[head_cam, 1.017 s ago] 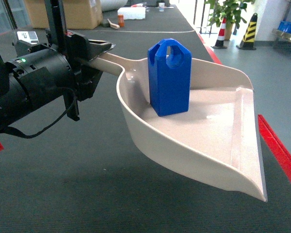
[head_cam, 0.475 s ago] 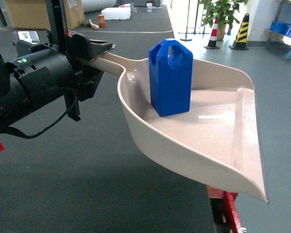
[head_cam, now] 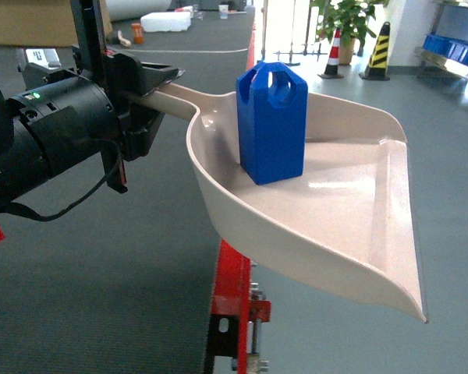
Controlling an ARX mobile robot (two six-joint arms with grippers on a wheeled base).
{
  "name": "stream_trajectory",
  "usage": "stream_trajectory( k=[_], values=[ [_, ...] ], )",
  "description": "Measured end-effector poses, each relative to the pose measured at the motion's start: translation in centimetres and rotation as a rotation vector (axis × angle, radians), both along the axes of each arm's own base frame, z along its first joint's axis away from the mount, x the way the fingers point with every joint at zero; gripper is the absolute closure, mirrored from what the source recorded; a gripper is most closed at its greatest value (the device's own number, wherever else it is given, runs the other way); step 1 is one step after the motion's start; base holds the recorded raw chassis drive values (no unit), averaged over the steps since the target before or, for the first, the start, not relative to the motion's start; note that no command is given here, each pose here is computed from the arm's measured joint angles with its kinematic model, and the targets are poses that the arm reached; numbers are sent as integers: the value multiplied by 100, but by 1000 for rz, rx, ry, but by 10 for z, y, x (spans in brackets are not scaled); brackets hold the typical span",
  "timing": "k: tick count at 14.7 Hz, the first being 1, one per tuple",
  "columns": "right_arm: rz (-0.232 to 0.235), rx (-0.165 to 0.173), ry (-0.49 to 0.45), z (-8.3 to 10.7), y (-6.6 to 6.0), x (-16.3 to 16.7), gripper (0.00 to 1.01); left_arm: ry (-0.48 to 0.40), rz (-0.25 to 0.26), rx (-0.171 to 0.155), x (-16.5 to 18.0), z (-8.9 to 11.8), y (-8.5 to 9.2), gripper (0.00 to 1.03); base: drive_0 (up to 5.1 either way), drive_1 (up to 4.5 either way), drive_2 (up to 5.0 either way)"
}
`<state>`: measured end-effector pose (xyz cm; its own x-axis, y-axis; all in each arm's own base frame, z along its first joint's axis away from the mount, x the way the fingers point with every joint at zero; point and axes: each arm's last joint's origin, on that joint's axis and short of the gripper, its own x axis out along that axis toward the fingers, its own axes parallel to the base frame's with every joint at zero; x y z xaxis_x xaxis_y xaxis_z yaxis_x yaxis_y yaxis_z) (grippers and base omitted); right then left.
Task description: Place part in tray to right shelf
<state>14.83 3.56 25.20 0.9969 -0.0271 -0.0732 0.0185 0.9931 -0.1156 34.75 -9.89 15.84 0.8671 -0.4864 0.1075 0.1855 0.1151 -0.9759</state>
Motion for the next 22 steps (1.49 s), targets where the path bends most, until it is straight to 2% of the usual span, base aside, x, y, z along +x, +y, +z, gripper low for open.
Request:
stream_trajectory(
  k=[22],
  values=[
    [0,-1,2,0,0,0,3,0,3,0,0,0,1,88,505,-241,-241]
  ],
)
